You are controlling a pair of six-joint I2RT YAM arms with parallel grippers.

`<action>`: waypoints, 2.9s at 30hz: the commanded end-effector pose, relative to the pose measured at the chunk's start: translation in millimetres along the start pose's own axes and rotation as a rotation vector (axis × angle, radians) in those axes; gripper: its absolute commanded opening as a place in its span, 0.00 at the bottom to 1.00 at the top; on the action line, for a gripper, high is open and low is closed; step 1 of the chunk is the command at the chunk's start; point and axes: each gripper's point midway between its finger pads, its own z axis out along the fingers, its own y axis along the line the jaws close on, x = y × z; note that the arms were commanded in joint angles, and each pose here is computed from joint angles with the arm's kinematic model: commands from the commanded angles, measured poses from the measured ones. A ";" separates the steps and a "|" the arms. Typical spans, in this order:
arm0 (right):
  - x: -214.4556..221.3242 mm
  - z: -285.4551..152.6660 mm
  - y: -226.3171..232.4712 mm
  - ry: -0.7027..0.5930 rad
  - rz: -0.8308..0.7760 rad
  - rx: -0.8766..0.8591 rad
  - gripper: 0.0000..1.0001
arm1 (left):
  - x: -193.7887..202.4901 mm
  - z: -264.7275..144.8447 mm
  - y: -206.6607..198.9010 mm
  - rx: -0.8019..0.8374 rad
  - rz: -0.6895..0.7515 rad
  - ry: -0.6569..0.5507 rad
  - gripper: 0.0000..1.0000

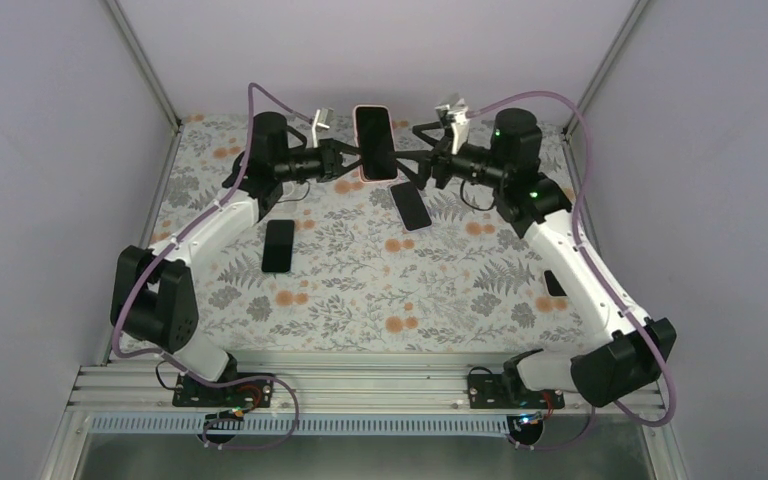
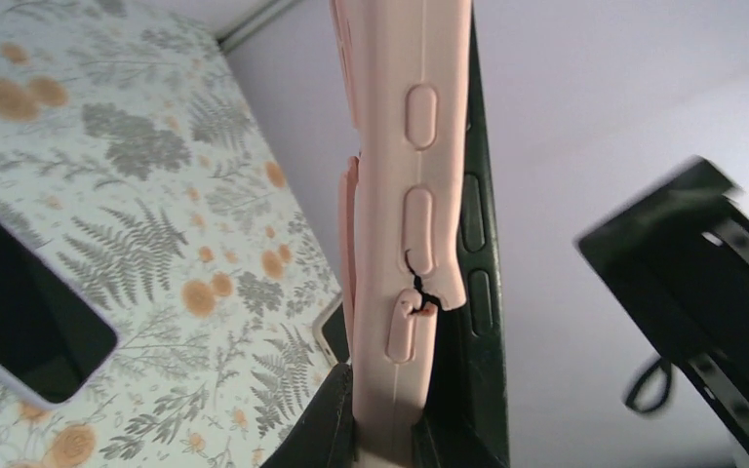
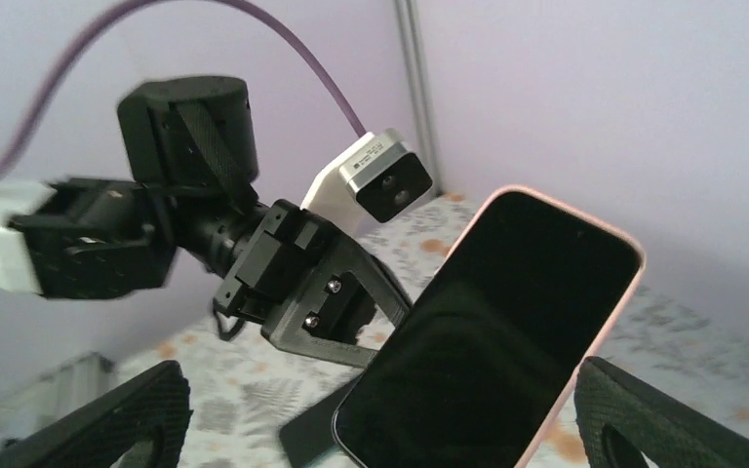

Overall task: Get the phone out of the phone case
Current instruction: Remove the phone case from the phone.

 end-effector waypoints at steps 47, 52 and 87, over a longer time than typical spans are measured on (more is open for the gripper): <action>53.8 56.0 -35.8 0.208 -0.997 0.809 0.45 | -11.6 -6.1 -25.2 0.074 -0.123 -0.050 0.02; 46.7 55.3 -34.3 0.196 -1.022 0.829 0.32 | -9.2 -6.2 -22.4 0.073 -0.136 -0.048 0.02; -13.1 31.8 -7.3 0.068 -0.757 0.699 0.04 | 0.5 1.6 44.7 -0.123 -0.169 -0.057 0.02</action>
